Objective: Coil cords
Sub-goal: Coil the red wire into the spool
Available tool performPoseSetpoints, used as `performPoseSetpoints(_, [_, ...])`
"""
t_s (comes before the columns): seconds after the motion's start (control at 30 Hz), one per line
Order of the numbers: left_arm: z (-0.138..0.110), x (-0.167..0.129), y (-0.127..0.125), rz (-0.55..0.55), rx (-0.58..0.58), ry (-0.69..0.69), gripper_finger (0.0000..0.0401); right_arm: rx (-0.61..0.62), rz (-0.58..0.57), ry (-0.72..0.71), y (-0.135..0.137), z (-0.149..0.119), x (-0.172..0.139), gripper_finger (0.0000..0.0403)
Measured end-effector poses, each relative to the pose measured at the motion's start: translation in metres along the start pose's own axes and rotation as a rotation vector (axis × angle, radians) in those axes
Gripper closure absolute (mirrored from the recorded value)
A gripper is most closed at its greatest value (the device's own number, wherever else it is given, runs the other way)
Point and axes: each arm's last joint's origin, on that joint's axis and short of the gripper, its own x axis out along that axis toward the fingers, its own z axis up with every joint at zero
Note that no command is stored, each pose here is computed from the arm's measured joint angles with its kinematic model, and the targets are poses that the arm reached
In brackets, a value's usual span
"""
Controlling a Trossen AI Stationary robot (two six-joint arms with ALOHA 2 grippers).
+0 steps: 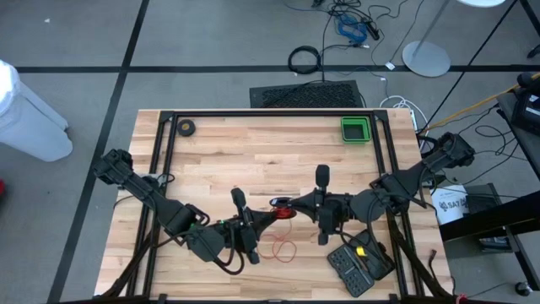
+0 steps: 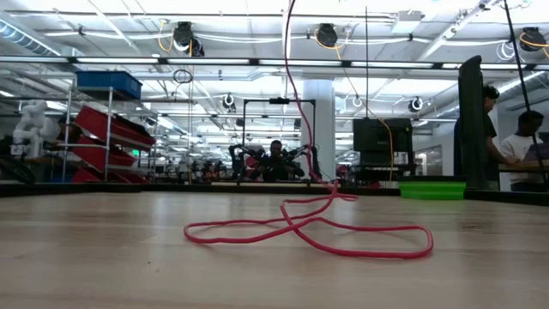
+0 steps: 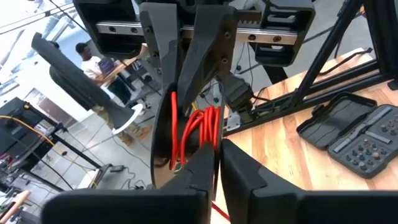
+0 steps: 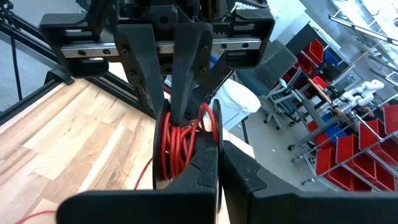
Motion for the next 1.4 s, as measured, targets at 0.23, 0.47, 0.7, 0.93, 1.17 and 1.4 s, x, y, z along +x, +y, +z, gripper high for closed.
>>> performPoseSetpoints(0.23, [0.0, -0.001, -0.001, 0.003, 0.008, 0.001, 0.0393, 0.028, 0.003, 0.003, 0.0, 0.0, 0.0, 0.0396])
performPoseSetpoints(0.47, [0.004, -0.011, -0.004, 0.003, 0.007, -0.009, 0.0398, 0.061, -0.074, 0.022, 0.003, 0.004, -0.011, 0.0341])
performPoseSetpoints(0.7, [0.013, -0.041, 0.007, -0.032, -0.037, -0.04, 0.0399, 0.184, -0.057, 0.054, 0.002, 0.002, -0.028, 0.0276])
performPoseSetpoints(0.93, [0.02, -0.082, 0.022, -0.109, -0.133, -0.084, 0.04, 0.238, 0.093, 0.047, 0.016, -0.027, 0.009, 0.026])
performPoseSetpoints(1.17, [0.024, -0.103, 0.025, -0.155, -0.149, -0.115, 0.0396, 0.355, 0.233, -0.125, 0.064, -0.098, 0.056, 0.0263])
performPoseSetpoints(1.4, [0.025, -0.111, 0.023, -0.176, -0.149, -0.129, 0.0394, 0.377, 0.129, -0.23, 0.093, -0.155, 0.093, 0.0263])
